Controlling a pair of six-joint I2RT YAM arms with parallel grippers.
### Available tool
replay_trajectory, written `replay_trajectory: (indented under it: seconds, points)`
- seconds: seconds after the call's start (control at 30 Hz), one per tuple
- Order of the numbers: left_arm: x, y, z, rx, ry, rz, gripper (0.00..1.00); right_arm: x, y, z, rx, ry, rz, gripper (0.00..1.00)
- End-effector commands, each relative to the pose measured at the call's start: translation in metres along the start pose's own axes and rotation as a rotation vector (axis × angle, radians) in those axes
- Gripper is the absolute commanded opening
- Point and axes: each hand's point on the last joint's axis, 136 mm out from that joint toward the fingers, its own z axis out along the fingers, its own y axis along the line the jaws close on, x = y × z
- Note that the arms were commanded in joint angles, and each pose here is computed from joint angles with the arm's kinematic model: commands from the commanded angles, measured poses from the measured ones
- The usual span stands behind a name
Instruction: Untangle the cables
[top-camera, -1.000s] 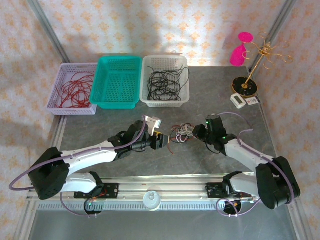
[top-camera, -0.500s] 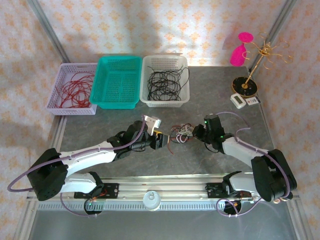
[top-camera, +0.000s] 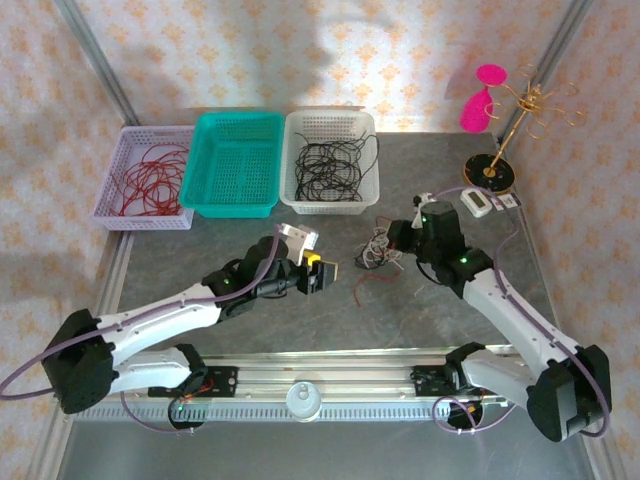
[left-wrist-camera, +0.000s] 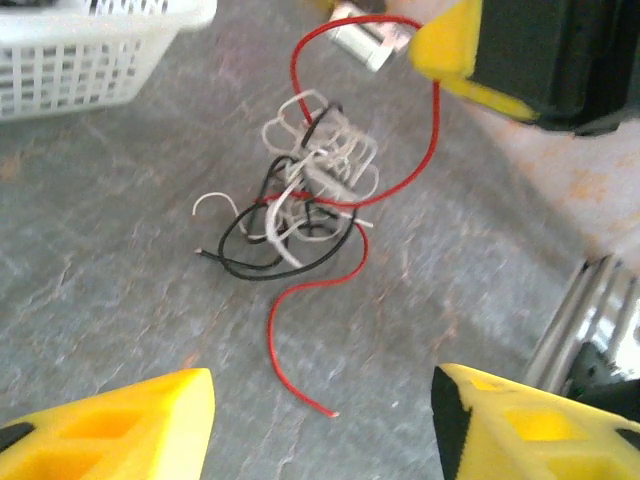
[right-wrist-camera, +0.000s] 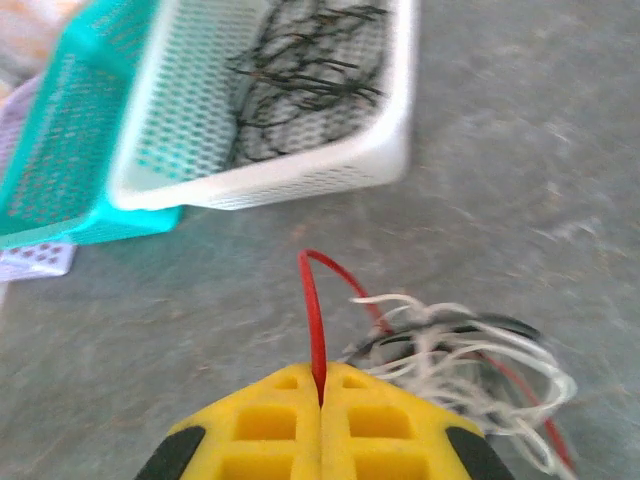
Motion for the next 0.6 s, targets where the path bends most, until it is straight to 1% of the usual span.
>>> replay_trajectory:
  seconds: [0.0,0.03,0.07,0.13,0.23,0.37,0.47,0.57]
  points:
    - [-0.028,-0.015,-0.017,0.015,-0.045,0.071,0.72,0.001,0.04,-0.015,-0.109,0.045,-0.14,0.0]
    - [-0.031,-0.016,-0.021,0.008,-0.038,0.088,0.77,0.001,0.057,-0.019,-0.169,0.055,-0.184,0.0]
    - [-0.035,-0.015,-0.024,-0.009,-0.027,0.107,0.8,0.0,0.072,-0.024,-0.22,0.054,-0.221,0.0]
    - [-0.041,-0.012,-0.029,-0.022,-0.006,0.13,0.83,-0.004,0.095,-0.033,-0.305,0.046,-0.27,0.0]
    - [-0.04,-0.008,-0.033,0.019,0.037,0.172,0.87,-0.007,0.114,-0.044,-0.393,0.041,-0.334,0.0]
    - [-0.032,-0.025,-0.036,0.139,0.104,0.294,0.89,0.0,0.128,-0.05,-0.48,0.074,-0.415,0.0]
    - [-0.039,-0.031,-0.038,0.165,0.072,0.341,0.89,0.005,0.135,-0.049,-0.53,0.112,-0.45,0.0]
    - [-0.047,-0.025,-0.036,0.149,0.049,0.346,0.88,0.009,0.14,-0.048,-0.562,0.145,-0.472,0.0]
